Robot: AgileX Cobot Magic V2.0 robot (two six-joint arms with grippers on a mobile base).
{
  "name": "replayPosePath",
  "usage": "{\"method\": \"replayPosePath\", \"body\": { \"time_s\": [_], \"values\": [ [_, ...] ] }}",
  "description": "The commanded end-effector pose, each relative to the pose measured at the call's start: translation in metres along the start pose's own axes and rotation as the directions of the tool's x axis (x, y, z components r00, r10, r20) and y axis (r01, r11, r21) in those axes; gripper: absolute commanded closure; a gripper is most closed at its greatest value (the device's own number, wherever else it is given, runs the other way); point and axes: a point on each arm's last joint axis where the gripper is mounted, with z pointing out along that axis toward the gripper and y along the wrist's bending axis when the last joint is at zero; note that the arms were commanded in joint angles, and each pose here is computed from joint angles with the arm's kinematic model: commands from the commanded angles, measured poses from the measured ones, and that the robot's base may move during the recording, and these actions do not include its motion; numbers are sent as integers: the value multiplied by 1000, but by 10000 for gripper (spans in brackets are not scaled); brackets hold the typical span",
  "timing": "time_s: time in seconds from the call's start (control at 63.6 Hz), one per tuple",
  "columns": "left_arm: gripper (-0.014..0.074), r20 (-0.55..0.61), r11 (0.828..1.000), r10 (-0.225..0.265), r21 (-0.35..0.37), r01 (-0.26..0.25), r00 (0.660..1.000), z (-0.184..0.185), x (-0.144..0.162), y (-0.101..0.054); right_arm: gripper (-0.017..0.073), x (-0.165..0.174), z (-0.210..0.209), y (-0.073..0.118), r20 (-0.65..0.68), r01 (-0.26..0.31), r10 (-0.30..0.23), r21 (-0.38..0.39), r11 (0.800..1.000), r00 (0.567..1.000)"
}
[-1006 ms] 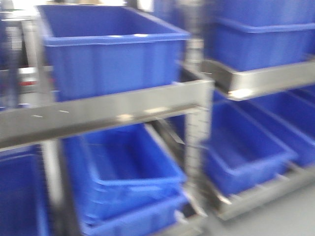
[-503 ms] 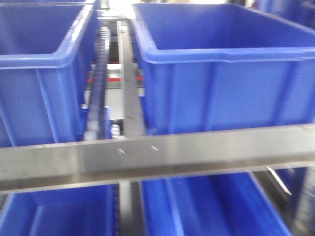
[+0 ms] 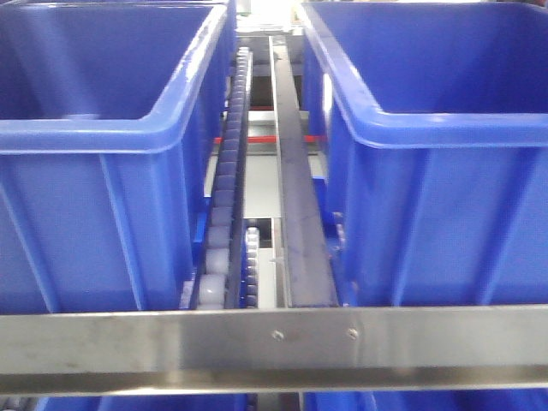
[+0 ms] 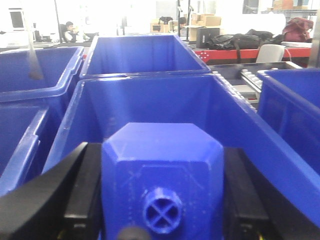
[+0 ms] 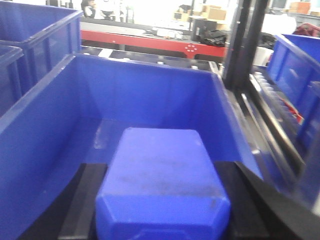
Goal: Pick and sort blue part to right shelf
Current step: 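Drive up to the shelf and stop above the open blue bins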
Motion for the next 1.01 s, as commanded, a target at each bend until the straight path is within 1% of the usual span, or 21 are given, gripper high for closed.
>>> {"method": "replayPosePath", "body": {
  "time_s": [0.0,0.99],
  "values": [
    [186,107,1000,-18,-14,19,994,0,-17,1,160,-18,-1,-1,115,14,-15,12,1000,993],
    [186,107,1000,-18,-14,19,994,0,-17,1,160,-18,-1,-1,115,14,-15,12,1000,993]
  ]
}}
